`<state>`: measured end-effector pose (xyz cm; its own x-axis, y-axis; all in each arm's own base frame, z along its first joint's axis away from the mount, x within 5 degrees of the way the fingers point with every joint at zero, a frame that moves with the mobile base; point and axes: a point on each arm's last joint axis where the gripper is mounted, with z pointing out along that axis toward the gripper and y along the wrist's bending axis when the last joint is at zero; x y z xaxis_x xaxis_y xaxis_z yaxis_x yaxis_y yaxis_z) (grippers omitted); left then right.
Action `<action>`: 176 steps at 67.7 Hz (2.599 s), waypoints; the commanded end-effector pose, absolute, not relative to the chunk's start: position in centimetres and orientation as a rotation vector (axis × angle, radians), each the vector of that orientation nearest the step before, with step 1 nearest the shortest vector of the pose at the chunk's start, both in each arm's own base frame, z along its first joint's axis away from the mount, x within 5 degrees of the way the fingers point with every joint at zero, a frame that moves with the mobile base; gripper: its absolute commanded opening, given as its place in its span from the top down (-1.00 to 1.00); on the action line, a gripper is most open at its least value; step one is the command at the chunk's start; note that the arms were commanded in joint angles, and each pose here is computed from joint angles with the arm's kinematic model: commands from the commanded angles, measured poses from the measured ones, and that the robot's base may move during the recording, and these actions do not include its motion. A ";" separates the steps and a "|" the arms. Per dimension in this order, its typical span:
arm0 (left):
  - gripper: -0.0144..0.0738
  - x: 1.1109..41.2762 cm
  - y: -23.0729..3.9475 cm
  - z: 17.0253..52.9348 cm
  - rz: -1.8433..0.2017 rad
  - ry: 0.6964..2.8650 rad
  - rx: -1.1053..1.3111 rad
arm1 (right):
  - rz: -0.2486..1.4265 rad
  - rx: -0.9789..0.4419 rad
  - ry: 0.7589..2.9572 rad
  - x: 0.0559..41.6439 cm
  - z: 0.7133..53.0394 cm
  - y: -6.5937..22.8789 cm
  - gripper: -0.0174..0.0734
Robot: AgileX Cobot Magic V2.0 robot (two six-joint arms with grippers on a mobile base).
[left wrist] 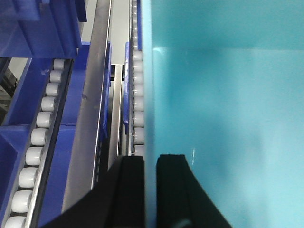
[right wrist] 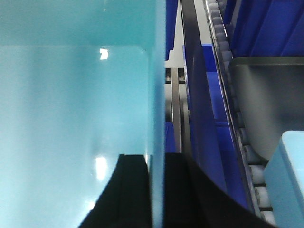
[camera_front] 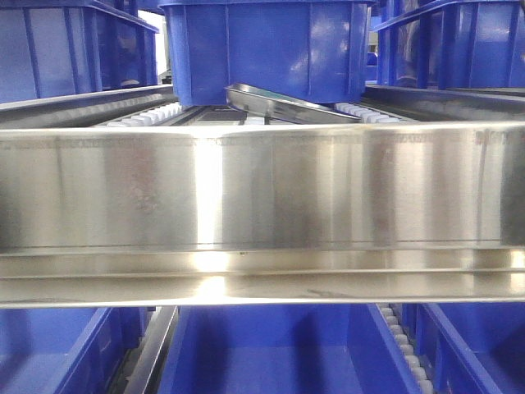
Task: Move two blue bins to right shelf middle
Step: 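Lift the teal bin up and back off the shelf with both grippers, then drive the base backward and turn away from the rack holding the bin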
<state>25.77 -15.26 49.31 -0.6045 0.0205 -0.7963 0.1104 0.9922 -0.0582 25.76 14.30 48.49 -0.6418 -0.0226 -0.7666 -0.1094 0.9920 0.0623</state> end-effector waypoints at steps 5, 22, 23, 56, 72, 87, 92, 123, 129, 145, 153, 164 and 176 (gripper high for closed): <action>0.92 25.3 -15.2 50.3 -0.147 2.168 0.090 | 0.122 -0.088 2.207 25.5 49.4 13.9 0.97; 0.92 25.3 -15.2 50.3 -0.147 2.167 0.090 | 0.122 -0.088 2.207 25.5 49.4 13.9 0.97; 0.92 25.3 -15.2 50.3 -0.147 2.167 0.090 | 0.122 -0.088 2.207 25.5 49.4 13.9 0.97; 0.92 25.3 -15.2 50.3 -0.147 2.167 0.090 | 0.149 -0.098 2.163 25.7 49.8 14.1 0.97; 0.92 25.3 -15.2 50.3 -0.151 2.160 0.092 | 0.194 -0.114 2.084 26.0 50.4 14.5 0.97; 0.92 25.3 -15.2 50.3 -0.149 2.159 0.092 | 0.233 -0.128 2.014 26.3 51.0 14.8 0.97; 0.92 25.3 -15.2 50.3 -0.149 2.159 0.092 | 0.249 -0.134 1.984 26.4 51.2 15.0 0.97; 0.92 25.3 -15.2 50.3 -0.149 2.159 0.092 | 0.325 -0.164 1.839 26.9 52.3 15.8 0.97; 0.92 25.3 -15.2 50.3 -0.149 2.159 0.092 | 0.333 -0.167 1.822 26.9 52.4 15.9 0.97; 0.92 25.3 -15.2 50.3 -0.149 2.159 0.092 | 0.334 -0.167 1.820 26.9 52.5 15.9 0.97; 0.92 25.3 -15.2 50.3 -0.149 2.159 0.092 | 0.334 -0.167 1.820 26.9 52.5 15.9 0.97; 0.92 25.3 -15.2 50.3 -0.149 2.159 0.092 | 0.334 -0.167 1.820 26.9 52.5 15.9 0.97; 0.92 25.3 -15.2 50.3 -0.149 2.159 0.092 | 0.334 -0.167 1.820 26.9 52.5 15.9 0.97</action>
